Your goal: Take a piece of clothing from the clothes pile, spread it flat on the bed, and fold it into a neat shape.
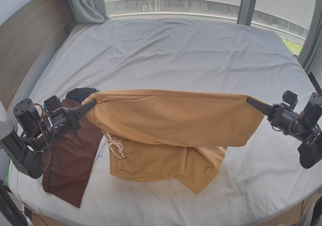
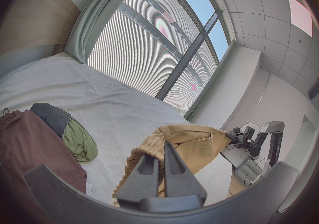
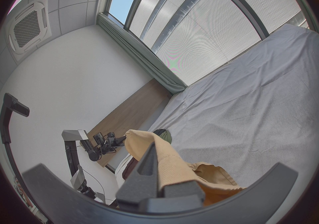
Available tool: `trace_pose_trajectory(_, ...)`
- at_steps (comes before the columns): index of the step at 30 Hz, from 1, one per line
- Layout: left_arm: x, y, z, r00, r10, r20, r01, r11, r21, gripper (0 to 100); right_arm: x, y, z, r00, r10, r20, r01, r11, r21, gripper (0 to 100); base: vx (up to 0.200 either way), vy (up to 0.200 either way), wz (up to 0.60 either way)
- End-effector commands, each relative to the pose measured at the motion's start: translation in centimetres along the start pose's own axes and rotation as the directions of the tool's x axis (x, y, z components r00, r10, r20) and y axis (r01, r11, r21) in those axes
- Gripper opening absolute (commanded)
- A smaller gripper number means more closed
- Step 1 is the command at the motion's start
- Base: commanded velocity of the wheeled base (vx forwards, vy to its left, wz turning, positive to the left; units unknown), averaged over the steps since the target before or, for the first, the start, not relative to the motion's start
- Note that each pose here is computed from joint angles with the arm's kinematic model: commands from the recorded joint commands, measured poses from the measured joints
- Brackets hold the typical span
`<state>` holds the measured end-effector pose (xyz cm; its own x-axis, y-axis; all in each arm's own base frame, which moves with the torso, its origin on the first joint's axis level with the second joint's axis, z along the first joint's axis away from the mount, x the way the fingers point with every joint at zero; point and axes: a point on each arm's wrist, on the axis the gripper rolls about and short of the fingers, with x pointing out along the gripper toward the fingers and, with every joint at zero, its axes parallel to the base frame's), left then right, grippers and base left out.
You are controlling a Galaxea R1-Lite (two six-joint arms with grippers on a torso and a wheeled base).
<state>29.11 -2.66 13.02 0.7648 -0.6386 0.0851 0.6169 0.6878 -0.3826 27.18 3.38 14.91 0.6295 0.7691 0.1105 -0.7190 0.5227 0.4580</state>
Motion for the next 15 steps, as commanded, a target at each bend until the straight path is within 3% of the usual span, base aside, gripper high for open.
trace_pose_trajectory(1,0.12,0.27,-0.07,1.000,0.005,0.000,-0.005,1.000,-0.001,0,-0.06,-0.14,0.07,1.000,-0.004,0.003,0.004,1.000,-0.002,0,0.000,0.000,0.00)
trace_pose_trajectory(15,0.49,0.46,0.22,1.000,0.005,0.013,-0.005,1.000,0.017,0,0.05,-0.07,-0.06,1.000,0.000,-0.002,0.000,1.000,-0.005,0,0.000,0.000,0.00)
